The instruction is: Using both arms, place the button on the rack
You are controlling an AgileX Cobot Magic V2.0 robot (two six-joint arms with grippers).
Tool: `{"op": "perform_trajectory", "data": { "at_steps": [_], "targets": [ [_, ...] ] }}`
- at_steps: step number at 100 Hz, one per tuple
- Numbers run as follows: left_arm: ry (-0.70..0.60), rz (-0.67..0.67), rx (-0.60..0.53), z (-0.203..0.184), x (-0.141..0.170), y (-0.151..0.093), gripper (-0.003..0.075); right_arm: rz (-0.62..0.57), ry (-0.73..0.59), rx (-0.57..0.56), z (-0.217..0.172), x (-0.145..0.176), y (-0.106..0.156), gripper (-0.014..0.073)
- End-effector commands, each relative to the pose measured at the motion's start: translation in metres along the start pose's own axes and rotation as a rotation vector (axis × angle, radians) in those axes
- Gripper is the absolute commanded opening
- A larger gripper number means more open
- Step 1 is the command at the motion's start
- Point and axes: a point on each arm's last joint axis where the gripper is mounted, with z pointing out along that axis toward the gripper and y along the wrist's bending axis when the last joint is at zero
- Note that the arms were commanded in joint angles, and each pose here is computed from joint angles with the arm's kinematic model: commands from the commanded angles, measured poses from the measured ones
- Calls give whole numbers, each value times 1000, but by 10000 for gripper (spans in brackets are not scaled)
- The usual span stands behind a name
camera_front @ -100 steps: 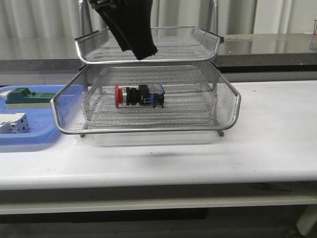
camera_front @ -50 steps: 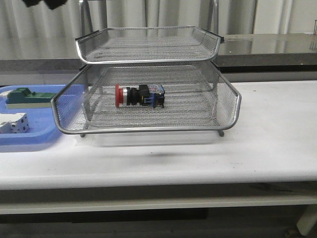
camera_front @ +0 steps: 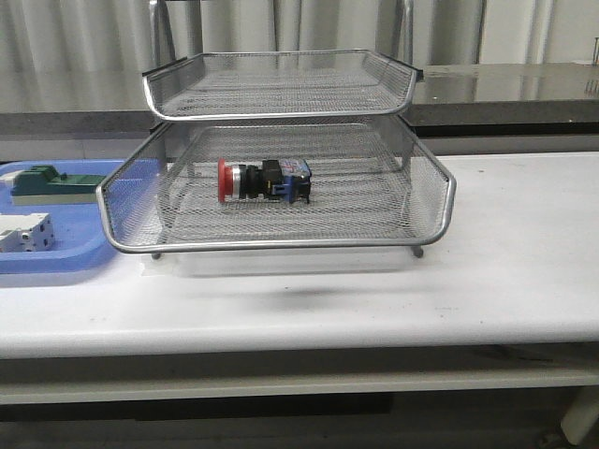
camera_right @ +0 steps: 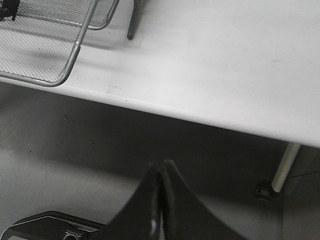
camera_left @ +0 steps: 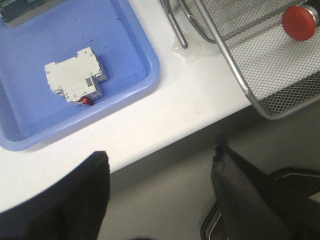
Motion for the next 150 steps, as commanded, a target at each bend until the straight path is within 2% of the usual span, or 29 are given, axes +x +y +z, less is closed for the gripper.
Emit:
{"op": "perform_trajectory", "data": {
  "at_steps": [1,46,74,98,127,137,150],
  "targets": [
    [-178,-50,-37,-22,10,-4,427,-8,-88,13,-9,-12,-1,-57],
    [-673,-98,-165,-43,107,-29,423,-8,-88,13,-9,-12,-1,-57],
    [-904,-97,-228,-37,142,-36,423,-8,-88,13,-9,-12,-1,-57],
    [-1023,-100,-267,-28,147,-35,423,-8,-88,13,-9,-12,-1,-57],
    [-1032,-100,-271,-26,148,-35,420,-8,-88,13,-9,-12,-1,-57],
    [-1032,-100,-271,-26,148,-35,386,-8,-88,13,-9,-12,-1,-57],
    [-1032,-100,-271,-26,148,-35,289,-8,-88,13,-9,-12,-1,-57]
  ]
}}
